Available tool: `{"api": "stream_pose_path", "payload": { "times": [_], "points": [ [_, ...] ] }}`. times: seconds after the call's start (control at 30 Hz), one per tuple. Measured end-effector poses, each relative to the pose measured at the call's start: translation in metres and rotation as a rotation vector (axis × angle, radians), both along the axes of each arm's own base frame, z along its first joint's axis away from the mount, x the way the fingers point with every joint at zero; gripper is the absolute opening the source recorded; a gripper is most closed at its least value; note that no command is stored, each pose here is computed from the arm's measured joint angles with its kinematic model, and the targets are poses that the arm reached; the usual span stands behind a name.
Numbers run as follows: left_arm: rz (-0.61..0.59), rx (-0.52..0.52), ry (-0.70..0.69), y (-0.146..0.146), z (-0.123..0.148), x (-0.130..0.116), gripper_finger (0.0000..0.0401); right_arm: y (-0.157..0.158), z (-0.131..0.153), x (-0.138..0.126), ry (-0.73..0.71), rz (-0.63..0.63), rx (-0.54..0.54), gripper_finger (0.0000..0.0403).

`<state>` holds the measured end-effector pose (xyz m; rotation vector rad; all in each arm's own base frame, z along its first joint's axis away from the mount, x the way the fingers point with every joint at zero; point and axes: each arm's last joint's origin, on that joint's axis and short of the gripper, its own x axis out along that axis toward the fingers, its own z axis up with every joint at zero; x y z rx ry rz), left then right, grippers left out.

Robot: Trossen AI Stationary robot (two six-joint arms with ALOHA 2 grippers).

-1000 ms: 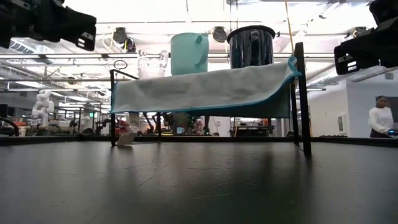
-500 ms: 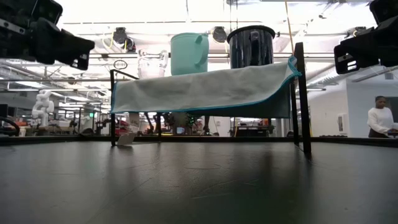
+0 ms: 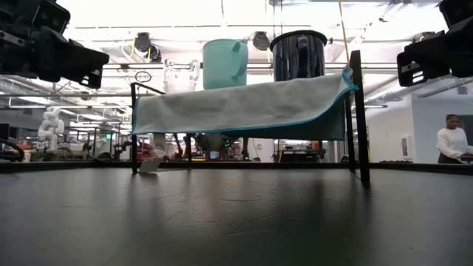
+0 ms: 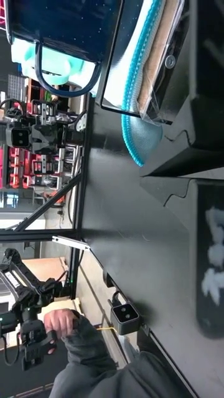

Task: Stack small to large cups/mugs on shelf
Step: Return to Home Position

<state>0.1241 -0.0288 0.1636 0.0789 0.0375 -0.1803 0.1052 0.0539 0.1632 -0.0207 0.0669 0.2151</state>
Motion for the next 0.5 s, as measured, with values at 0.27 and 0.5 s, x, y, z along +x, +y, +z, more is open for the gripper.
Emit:
{"api": "stream_pose_path", "payload": {
  "times": [0.27,0.5],
  "points": [
    [0.092,0.048,-0.021,-0.0009,0.0015,-0.0007,0.0000,-0.0023,0.0059,0.0005,-0.066,-0.080,-0.034,0.0000],
    [0.120,0.107,-0.024,0.0015,0.0013,-0.0008,0.0000,-0.0071,0.0090,0.0018,-0.099,-0.184,-0.071,0.0000]
  ]
}}
